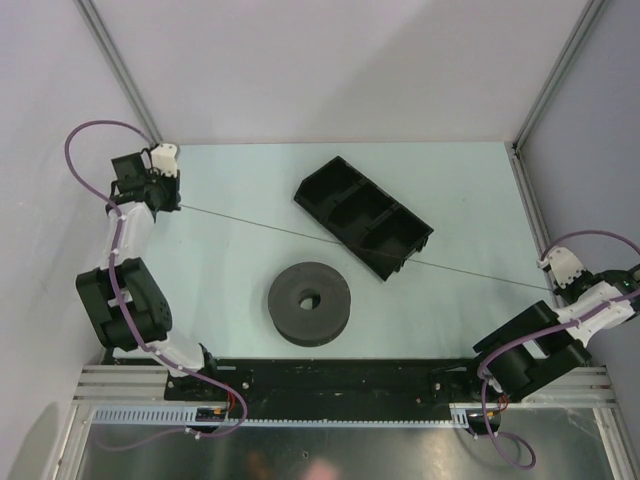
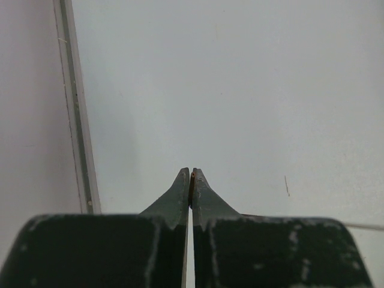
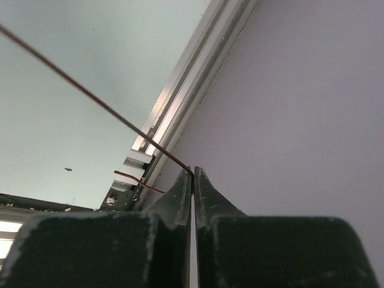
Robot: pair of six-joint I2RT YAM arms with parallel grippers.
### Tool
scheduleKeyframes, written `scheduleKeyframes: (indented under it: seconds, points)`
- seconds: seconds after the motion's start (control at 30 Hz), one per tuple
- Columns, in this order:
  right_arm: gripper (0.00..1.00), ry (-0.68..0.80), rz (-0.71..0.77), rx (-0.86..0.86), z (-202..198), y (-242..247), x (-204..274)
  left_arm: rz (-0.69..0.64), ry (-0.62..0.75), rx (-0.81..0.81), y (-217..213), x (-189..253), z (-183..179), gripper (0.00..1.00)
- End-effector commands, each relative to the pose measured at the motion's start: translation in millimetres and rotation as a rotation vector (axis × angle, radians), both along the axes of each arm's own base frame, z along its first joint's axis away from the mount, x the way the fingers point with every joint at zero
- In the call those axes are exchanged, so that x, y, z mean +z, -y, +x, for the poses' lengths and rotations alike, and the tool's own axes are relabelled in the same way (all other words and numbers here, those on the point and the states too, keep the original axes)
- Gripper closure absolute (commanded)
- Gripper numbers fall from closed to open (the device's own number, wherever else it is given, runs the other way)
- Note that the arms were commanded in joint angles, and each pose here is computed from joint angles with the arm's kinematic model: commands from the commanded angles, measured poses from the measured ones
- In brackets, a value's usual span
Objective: Wrap the cables
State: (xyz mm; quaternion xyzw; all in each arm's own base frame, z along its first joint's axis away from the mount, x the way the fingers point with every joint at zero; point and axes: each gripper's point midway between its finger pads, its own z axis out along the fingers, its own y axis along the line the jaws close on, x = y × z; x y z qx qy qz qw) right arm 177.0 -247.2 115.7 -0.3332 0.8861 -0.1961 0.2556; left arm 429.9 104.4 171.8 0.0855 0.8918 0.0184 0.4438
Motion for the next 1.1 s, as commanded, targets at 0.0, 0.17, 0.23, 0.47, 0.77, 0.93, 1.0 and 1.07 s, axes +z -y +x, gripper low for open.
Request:
scheduleKeyframes:
  seconds: [0.0, 0.17, 0.23, 0.47, 0.77, 0.93, 1.0, 1.07]
  points:
    - [1.0, -0.021, -0.149, -0.026, -9, 36, 17, 0.191, 0.071, 0.077, -53, 14, 7, 1.0]
    - [1.0, -0.031, -0.159, -0.028, -14, 43, 14, 0.225, 0.063, 0.076, -58, 8, 7, 1.0]
    - [1.0, -0.034, -0.163, -0.033, -16, 48, 12, 0.233, 0.057, 0.08, -61, 5, 6, 1.0]
    - [1.0, -0.044, -0.15, -0.036, -21, 51, 6, 0.266, 0.044, 0.088, -72, -3, 4, 1.0]
    - [1.0, -0.067, -0.174, -0.046, -26, 68, -3, 0.285, 0.041, 0.098, -81, -5, 2, 1.0]
    - [1.0, -0.075, -0.165, -0.045, -27, 69, -8, 0.287, 0.039, 0.101, -83, -5, 2, 1.0]
    - [1.0, -0.073, -0.151, -0.039, -25, 66, -9, 0.286, 0.041, 0.103, -84, -5, 3, 1.0]
    - [1.0, -0.064, -0.14, -0.045, -20, 63, -10, 0.287, 0.037, 0.11, -86, -6, 5, 1.0]
